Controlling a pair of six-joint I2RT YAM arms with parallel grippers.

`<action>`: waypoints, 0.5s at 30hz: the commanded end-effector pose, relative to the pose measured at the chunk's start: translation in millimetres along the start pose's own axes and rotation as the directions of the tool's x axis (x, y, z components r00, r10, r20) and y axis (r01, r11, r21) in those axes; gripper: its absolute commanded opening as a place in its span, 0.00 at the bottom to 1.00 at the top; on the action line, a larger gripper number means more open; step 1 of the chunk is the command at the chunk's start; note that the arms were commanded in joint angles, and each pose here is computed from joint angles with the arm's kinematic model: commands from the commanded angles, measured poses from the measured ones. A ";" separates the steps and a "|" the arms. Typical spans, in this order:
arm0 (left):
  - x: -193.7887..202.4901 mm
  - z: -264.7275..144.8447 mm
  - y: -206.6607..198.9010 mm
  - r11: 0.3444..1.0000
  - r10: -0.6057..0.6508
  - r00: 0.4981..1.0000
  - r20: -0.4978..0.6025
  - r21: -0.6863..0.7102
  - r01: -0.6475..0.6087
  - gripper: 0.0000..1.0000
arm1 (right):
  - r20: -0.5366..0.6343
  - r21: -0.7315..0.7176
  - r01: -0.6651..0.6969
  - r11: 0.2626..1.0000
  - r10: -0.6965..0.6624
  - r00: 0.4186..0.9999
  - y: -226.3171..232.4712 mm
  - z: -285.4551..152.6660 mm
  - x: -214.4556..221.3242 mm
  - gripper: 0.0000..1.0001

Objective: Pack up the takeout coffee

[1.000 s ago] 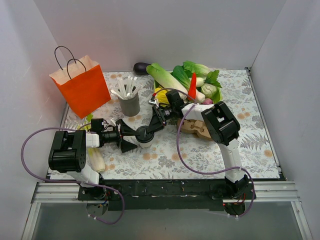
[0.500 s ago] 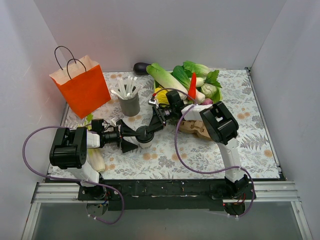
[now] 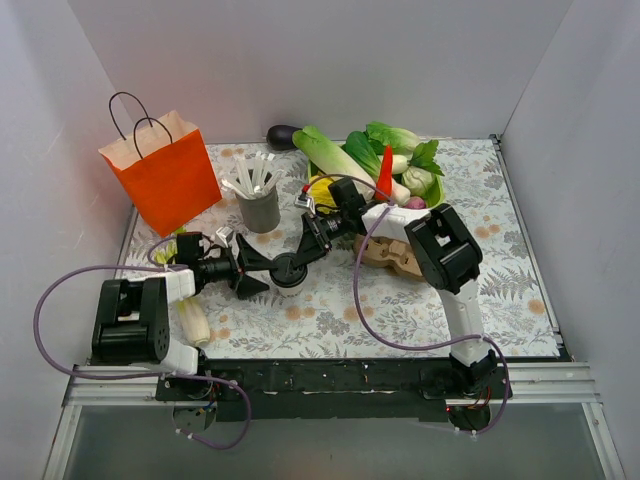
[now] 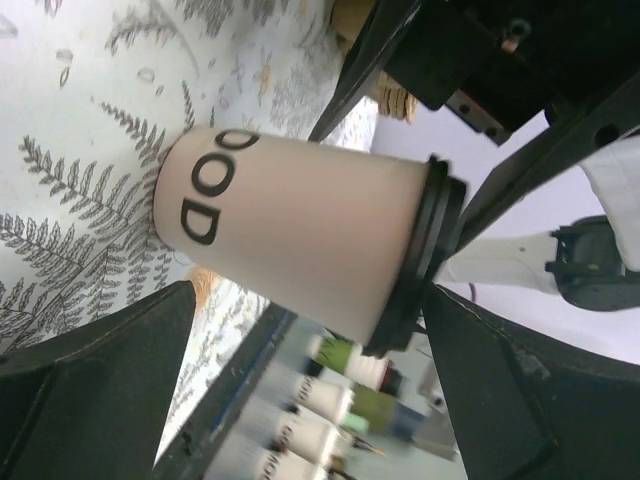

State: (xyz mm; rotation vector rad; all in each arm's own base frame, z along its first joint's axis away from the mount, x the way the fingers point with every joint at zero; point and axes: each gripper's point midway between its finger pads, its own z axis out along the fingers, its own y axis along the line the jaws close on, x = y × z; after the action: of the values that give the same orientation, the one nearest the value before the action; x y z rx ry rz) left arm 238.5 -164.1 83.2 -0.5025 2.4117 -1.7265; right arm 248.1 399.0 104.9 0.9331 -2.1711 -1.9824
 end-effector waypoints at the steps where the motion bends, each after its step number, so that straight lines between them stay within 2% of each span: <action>1: -14.9 -13.0 -28.0 0.980 0.200 0.973 0.117 -0.005 -0.200 0.98 | -0.048 0.078 0.235 0.969 -0.232 0.972 34.1 -0.8 -2.6 0.94; 6: -13.7 -23.0 -64.0 0.941 0.328 0.938 0.115 0.046 -0.335 0.98 | -0.066 0.128 0.402 0.907 -0.397 0.916 61.4 -12.9 -11.4 0.96; 7: -11.9 -23.9 -63.9 0.948 0.312 0.944 0.102 0.036 -0.317 0.98 | -0.074 0.151 0.421 0.894 -0.414 0.907 60.4 -15.7 -12.1 0.96; 11: -20.5 -31.0 -78.6 0.916 0.400 0.908 0.125 -0.013 -0.402 0.98 | -0.151 0.187 0.550 0.814 -0.529 0.835 70.2 -26.3 -5.4 0.97; 12: -22.0 -32.8 -81.6 0.899 0.437 0.889 0.135 -0.028 -0.437 0.98 | -0.187 0.182 0.631 0.754 -0.604 0.775 69.4 -27.7 -6.1 0.97; 13: -23.1 -35.3 -81.6 0.901 0.434 0.890 0.143 -0.052 -0.431 0.98 | -0.225 0.220 0.677 0.703 -0.638 0.736 67.9 -30.4 -12.3 0.97; 15: -34.3 -43.7 -91.4 0.881 0.473 0.857 0.206 -0.113 -0.459 0.98 | -0.289 0.215 0.751 0.625 -0.694 0.660 70.9 -26.9 -10.8 0.97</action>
State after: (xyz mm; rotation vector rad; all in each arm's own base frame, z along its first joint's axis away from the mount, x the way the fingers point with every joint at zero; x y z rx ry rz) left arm 267.2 -152.8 158.6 -0.1432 2.2305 -1.4919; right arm 242.2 384.7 167.9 1.7801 -2.3080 -1.8557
